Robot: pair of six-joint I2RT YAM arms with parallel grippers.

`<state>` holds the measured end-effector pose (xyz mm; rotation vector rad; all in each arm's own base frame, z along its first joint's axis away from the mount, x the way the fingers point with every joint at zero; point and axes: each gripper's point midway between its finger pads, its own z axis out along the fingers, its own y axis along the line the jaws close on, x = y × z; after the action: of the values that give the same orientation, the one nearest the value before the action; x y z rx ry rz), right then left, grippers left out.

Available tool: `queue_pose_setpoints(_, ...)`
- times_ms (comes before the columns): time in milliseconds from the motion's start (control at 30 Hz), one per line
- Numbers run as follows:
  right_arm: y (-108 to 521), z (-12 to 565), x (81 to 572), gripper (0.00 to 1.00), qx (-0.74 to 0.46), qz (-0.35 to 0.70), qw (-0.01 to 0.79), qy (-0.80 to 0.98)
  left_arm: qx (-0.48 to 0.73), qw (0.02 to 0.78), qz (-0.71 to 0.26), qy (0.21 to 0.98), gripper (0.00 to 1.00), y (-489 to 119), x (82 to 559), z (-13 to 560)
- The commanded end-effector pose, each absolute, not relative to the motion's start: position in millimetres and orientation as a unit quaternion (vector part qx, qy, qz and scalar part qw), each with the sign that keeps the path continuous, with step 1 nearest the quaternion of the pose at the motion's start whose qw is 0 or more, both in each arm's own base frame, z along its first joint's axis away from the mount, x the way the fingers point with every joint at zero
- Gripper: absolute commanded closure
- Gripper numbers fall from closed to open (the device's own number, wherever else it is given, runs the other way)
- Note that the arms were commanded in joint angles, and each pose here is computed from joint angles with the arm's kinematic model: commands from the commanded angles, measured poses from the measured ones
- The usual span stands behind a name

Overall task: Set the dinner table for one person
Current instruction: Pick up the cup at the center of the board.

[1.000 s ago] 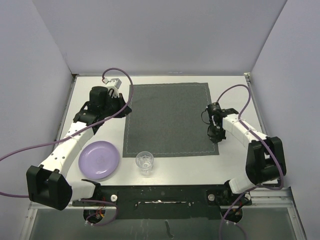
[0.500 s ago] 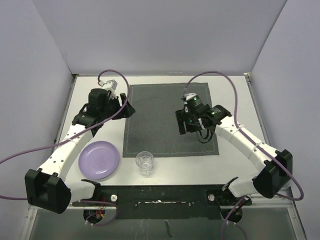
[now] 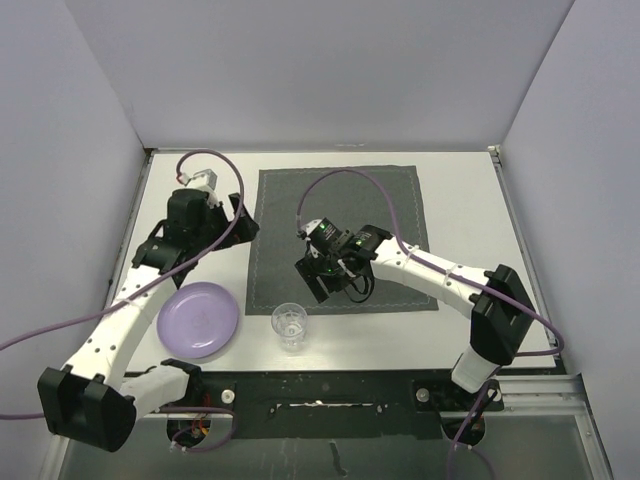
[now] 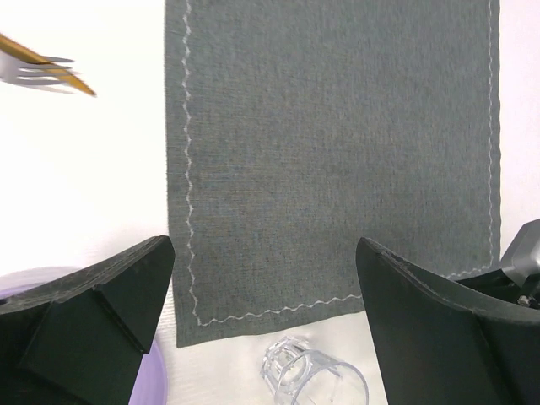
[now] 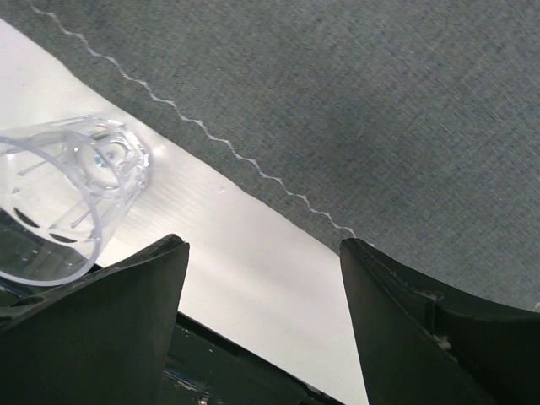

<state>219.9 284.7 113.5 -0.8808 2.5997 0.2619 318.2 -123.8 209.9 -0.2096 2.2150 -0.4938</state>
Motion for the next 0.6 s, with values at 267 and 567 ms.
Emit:
queue_pose_setpoints(267, 348, 152, 206, 0.29, -0.349, 0.174, 0.239, 0.890, -0.203, 0.486, -0.112, 0.843, 0.09, -63, 300, 237)
queue_pose_setpoints(567, 367, 126, 184, 0.32, -0.365, 0.177, 0.207, 0.890, -0.268, 0.488, -0.079, 0.827, 0.06, -37, 278, 234)
